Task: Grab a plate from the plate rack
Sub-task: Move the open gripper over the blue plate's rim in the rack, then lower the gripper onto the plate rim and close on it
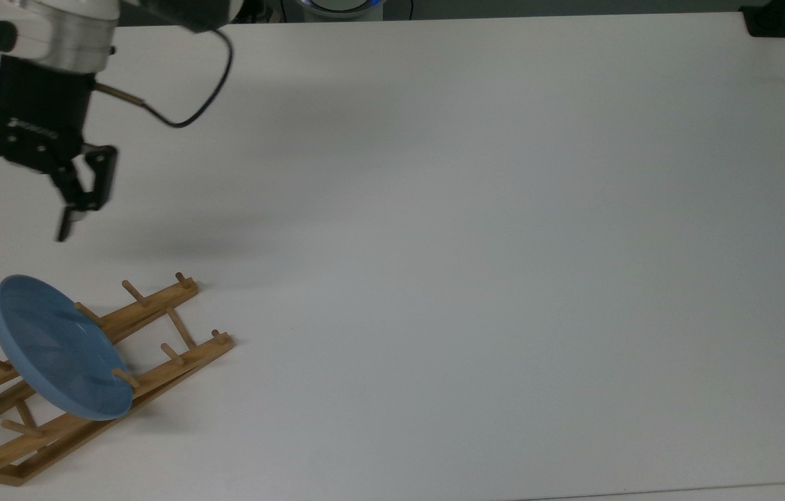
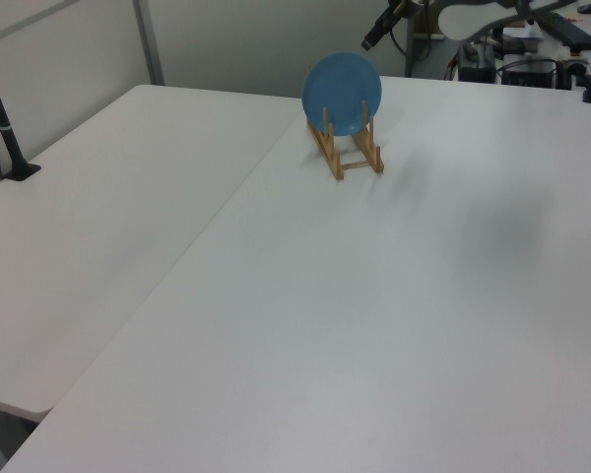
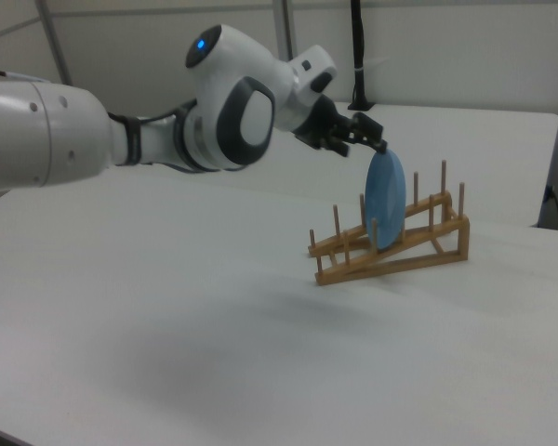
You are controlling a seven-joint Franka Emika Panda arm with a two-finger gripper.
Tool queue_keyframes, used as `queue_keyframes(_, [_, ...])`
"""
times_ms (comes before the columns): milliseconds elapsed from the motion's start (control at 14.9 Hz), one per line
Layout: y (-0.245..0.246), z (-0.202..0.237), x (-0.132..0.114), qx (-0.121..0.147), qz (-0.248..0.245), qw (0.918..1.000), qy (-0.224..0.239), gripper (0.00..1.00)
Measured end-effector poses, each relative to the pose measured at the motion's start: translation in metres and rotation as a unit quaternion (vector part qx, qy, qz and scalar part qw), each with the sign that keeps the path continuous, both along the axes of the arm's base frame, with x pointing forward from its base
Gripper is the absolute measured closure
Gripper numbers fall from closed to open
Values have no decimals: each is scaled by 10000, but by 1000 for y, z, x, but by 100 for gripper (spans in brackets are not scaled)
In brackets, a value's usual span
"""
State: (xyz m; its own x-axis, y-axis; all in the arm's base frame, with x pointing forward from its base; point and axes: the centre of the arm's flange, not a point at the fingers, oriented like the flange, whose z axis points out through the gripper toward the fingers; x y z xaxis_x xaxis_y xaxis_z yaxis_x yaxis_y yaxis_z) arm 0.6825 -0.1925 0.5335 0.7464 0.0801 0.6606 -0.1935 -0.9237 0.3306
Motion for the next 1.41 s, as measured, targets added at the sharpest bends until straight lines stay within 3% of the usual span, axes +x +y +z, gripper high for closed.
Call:
queue_keyframes(134, [-23, -10, -3, -476, 24, 9988, 141, 24])
queue_keyframes(202, [-28, -15, -3, -574, 50, 9982, 172, 33])
queue_keyframes(269, [-30, -23, -1, -620, 82, 9979, 180, 45])
queue_keyframes(403, [-32, -46, 5, -631, 144, 9976, 256, 49])
queue_keyframes(470, [-32, -61, 9, -615, 175, 9975, 315, 61])
queue_keyframes(873, [-38, -81, 21, -636, 179, 9971, 364, 64])
queue_keyframes(1209, [-48, -89, 29, -686, 228, 9973, 131, 80])
queue_keyframes(1411, [-43, -80, 33, -665, 218, 9975, 18, 78])
